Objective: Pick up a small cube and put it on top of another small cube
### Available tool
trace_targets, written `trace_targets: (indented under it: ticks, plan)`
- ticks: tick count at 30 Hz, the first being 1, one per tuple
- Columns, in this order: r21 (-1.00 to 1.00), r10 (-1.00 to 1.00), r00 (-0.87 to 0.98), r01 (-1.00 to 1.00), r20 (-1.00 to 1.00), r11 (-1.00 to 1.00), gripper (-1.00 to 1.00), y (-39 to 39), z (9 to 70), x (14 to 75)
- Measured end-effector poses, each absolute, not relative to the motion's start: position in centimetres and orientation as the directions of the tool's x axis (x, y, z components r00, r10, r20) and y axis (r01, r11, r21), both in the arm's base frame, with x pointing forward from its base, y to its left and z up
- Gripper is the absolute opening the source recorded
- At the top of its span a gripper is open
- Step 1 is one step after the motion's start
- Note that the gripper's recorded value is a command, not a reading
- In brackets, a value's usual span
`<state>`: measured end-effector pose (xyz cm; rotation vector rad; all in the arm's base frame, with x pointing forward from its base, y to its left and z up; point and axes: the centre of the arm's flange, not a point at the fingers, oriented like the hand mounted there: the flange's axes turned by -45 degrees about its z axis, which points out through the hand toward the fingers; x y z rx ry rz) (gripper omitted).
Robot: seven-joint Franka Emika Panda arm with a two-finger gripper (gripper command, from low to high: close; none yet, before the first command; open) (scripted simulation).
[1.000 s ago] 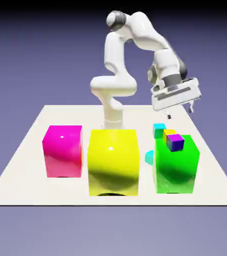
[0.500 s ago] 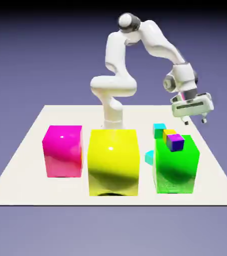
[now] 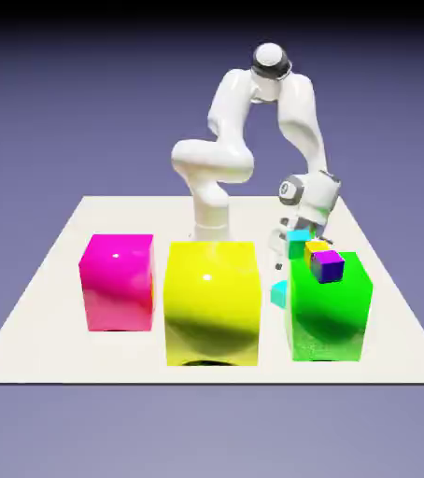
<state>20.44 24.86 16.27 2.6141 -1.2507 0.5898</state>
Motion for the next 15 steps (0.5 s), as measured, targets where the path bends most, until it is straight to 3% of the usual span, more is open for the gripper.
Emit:
trace_targets:
  ticks: [7,8,15]
  plan:
    - [-0.001,-0.706,0.566,-0.780,0.426,-0.626,0.00,23.6,12.2,21.1]
    - [0.000,-0.707,0.566,-0.781,0.425,-0.625,-1.00,23.5,11.9,21.1]
    - [-0.006,-0.704,0.567,-0.777,0.428,-0.629,-1.00,24.5,14.9,20.8]
